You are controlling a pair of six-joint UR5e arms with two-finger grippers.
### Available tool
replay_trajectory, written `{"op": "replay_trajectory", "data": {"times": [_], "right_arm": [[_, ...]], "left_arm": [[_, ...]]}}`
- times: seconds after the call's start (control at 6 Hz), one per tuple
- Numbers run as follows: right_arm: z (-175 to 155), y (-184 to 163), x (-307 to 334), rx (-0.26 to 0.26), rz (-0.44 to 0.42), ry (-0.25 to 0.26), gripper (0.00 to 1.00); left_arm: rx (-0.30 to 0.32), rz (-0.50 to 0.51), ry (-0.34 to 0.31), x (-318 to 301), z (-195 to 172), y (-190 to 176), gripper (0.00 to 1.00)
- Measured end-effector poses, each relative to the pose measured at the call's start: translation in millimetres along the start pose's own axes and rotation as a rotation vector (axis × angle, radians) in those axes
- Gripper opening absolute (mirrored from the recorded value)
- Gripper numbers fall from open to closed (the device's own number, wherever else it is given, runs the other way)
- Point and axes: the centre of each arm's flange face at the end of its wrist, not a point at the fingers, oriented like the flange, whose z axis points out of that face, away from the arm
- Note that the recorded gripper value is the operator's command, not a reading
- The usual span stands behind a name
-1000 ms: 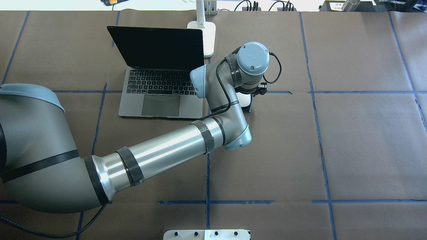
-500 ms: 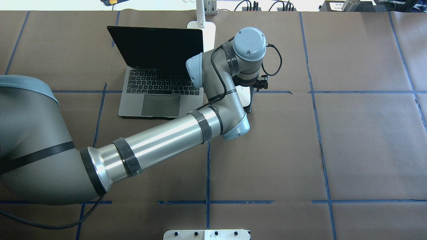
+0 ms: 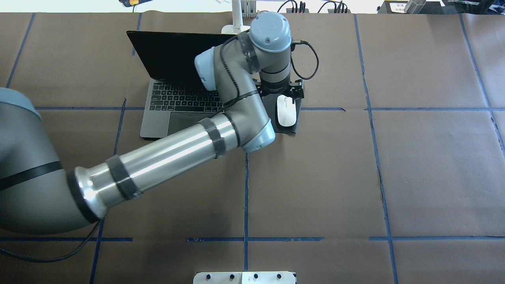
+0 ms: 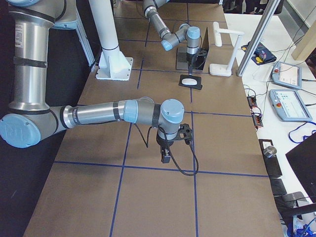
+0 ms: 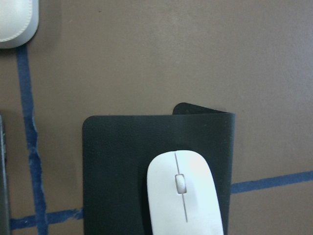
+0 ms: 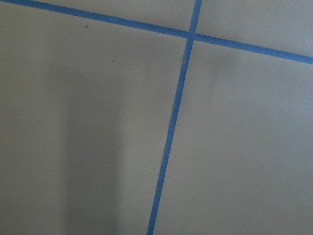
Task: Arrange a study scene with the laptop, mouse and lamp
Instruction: 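Release the mouse and withdraw the left arm away from the table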
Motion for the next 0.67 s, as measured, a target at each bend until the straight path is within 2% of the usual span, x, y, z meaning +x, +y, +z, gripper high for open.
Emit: {"op": "replay_trajectory", "data": {"times": [0.17, 0.67], "right_arm": [[2, 4, 1, 0.005, -0.003, 0.001, 1.00], [9, 14, 4, 0.008, -0.007, 0.001, 1.00]], "left_arm": [[-0.014, 0.021, -0.007, -34, -21, 27, 1.00], [-0.025, 0.178, -0.077, -176, -100, 103, 1.00]]}}
